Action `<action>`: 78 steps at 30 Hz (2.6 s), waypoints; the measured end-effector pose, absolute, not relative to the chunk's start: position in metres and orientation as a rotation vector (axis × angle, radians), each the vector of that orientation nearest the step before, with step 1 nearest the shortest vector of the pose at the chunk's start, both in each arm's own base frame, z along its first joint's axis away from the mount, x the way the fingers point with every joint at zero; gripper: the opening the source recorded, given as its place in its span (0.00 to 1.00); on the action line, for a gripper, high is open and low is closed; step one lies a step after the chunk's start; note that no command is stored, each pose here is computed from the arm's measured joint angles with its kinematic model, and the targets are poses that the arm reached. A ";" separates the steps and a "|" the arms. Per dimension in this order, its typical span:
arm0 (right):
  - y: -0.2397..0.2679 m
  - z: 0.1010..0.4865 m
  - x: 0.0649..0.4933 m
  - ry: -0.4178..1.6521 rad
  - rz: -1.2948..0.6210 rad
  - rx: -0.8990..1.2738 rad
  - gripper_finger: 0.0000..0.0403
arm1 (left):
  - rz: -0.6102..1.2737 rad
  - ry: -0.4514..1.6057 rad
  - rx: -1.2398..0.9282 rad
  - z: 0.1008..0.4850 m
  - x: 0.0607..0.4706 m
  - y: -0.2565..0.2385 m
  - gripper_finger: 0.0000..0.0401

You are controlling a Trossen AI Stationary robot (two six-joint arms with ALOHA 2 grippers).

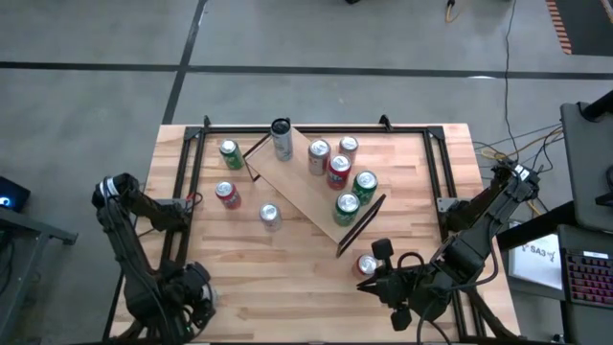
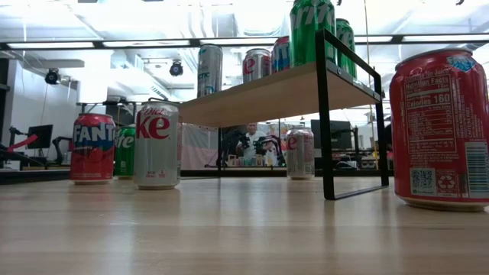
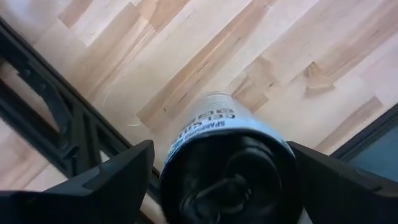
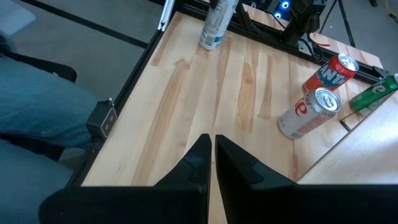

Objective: Place canned beverage on shelf
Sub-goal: Put the blue soda can on the shelf aligned with the other blue soda can

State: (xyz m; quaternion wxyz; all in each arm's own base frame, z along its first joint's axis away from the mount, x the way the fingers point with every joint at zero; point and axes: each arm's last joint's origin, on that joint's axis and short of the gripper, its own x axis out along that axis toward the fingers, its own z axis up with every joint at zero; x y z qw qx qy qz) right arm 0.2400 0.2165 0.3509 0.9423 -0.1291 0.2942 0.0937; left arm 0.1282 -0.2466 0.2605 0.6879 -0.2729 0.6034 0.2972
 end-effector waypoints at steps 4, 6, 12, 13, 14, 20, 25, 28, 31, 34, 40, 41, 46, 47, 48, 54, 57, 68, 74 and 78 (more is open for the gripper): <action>0.217 0.351 0.240 0.599 0.192 -0.263 0.03 | 0.681 1.351 -0.596 0.251 0.127 -0.244 0.85; 0.217 0.351 0.240 0.599 0.192 -0.264 0.03 | 0.682 1.351 -0.594 0.251 0.127 -0.244 0.82; 0.217 0.351 0.240 0.599 0.192 -0.265 0.03 | 0.655 1.354 -0.606 0.258 0.128 -0.247 0.66; 0.216 0.351 0.240 0.599 0.191 -0.264 0.03 | 0.652 1.354 -0.609 0.259 0.128 -0.247 0.62; 0.216 0.351 0.240 0.599 0.191 -0.264 0.03 | 0.649 1.355 -0.613 0.261 0.129 -0.248 0.59; 0.216 0.351 0.240 0.599 0.191 -0.265 0.03 | 0.643 1.355 -0.616 0.267 0.129 -0.248 0.59; 0.217 0.351 0.240 0.599 0.191 -0.265 0.03 | 0.604 1.306 -0.596 0.279 0.135 -0.248 0.59; 0.216 0.351 0.240 0.599 0.191 -0.265 0.03 | 0.547 1.205 -0.575 0.292 0.144 -0.246 0.59; 0.216 0.351 0.240 0.599 0.191 -0.265 0.03 | 0.522 1.057 -0.530 0.312 0.155 -0.240 0.59; 0.216 0.351 0.240 0.604 0.192 -0.267 0.03 | 0.494 0.914 -0.446 0.335 0.166 -0.232 0.59; 0.216 0.350 0.239 0.616 0.198 -0.273 0.03 | 0.495 0.789 -0.307 0.375 0.195 -0.201 0.59; 0.216 0.349 0.239 0.624 0.204 -0.274 0.03 | 0.492 0.787 -0.290 0.380 0.202 -0.195 0.59; 0.216 0.349 0.238 0.634 0.214 -0.267 0.03 | 0.503 0.798 -0.166 0.400 0.229 -0.159 0.59; 0.216 0.348 0.238 0.636 0.211 -0.260 0.03 | 0.507 0.806 -0.142 0.403 0.233 -0.151 0.59; 0.216 0.348 0.238 0.641 0.208 -0.253 0.03 | 0.510 0.816 -0.125 0.407 0.238 -0.143 0.59; 0.214 0.346 0.236 0.669 0.190 -0.232 0.03 | 0.549 0.853 -0.091 0.426 0.259 -0.090 0.59; 0.214 0.346 0.236 0.678 0.181 -0.216 0.03 | 0.561 0.870 -0.101 0.434 0.264 -0.065 0.59; 0.214 0.345 0.236 0.685 0.167 -0.182 0.03 | 0.559 1.002 -0.182 0.432 0.273 0.005 0.59; 0.213 0.345 0.235 0.689 0.162 -0.174 0.03 | 0.568 1.064 -0.212 0.427 0.270 0.026 0.59; 0.213 0.345 0.235 0.691 0.162 -0.177 0.03 | 0.581 1.078 -0.220 0.426 0.271 0.036 0.59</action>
